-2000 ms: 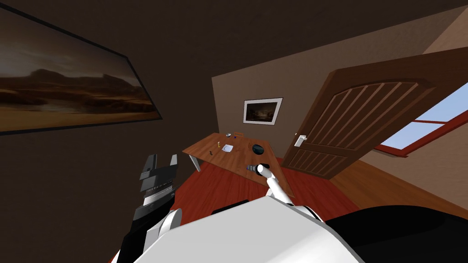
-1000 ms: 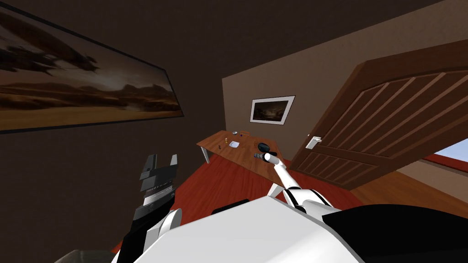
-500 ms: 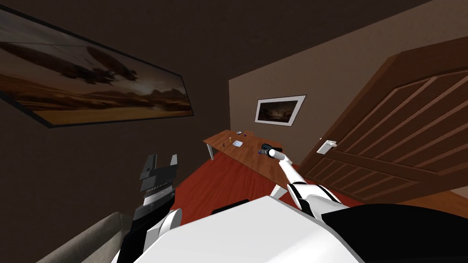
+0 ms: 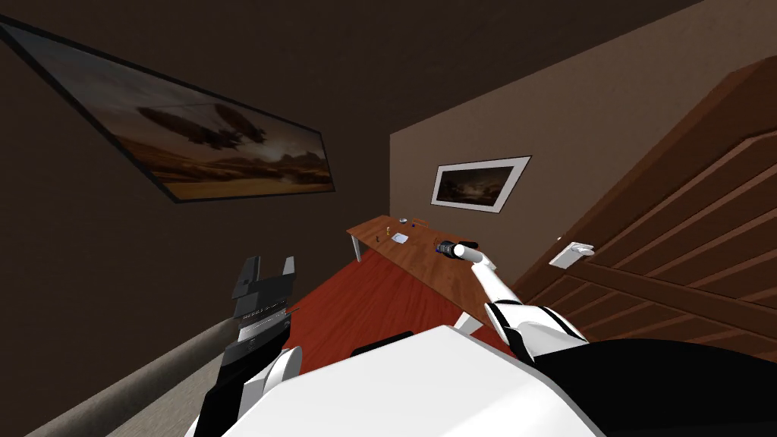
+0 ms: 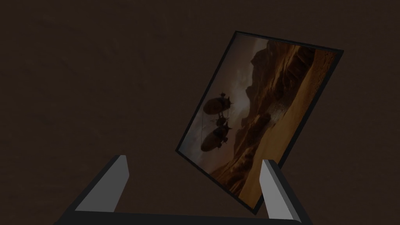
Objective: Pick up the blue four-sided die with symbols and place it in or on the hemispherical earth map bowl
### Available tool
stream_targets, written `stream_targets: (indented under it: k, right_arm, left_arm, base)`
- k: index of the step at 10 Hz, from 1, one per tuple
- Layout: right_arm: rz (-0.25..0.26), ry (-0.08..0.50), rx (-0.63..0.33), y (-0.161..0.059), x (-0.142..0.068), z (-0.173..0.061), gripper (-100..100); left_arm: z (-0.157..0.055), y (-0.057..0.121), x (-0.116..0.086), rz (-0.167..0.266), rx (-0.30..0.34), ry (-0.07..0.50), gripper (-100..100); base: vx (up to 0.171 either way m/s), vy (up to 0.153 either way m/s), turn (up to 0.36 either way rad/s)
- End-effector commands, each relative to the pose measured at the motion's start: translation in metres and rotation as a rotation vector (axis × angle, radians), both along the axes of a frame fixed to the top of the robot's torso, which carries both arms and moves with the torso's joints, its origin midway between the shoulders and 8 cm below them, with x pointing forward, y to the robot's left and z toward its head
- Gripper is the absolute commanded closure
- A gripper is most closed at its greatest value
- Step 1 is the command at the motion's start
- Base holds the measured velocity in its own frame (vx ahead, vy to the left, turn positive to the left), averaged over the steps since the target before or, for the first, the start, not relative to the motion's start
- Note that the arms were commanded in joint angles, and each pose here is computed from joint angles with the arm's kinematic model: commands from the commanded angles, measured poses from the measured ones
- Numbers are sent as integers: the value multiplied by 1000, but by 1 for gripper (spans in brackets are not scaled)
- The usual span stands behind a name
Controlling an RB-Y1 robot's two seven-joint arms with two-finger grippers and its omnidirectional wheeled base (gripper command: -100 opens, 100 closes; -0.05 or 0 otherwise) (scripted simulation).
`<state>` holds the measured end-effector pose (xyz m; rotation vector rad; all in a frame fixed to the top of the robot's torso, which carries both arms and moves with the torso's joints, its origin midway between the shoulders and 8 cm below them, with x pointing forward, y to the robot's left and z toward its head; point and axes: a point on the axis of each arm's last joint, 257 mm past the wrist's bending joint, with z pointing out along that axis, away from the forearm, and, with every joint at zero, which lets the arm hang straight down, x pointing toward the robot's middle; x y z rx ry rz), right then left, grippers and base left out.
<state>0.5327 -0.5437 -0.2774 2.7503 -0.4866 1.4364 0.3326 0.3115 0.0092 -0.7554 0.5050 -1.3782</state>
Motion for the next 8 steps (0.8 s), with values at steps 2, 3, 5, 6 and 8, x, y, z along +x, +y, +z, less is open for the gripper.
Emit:
stream_targets:
  k: [2, 3, 5, 6, 8]
  right_arm:
    - [-91, -14, 17, -47, -19, 23, 100]
    - [-127, -16, 26, -63, -27, 30, 100]
    - [-163, -18, 37, -79, -36, 35, 100]
    - [-200, -18, 48, -94, -46, 40, 100]
    - [-274, -17, 78, -122, -68, 46, 100]
  left_arm:
    - [0, 0, 0, 0, 0, 0, 0]
    - [0, 0, 0, 0, 0, 0, 0]
    - [0, 0, 0, 0, 0, 0, 0]
    - [0, 0, 0, 0, 0, 0, 0]
    - [0, 0, 0, 0, 0, 0, 0]
  base:
    - [-105, -112, 360]
    - [-99, -115, 337]
    - [-58, -77, 173]
    - [-70, -113, 381]
    - [-94, -145, 452]
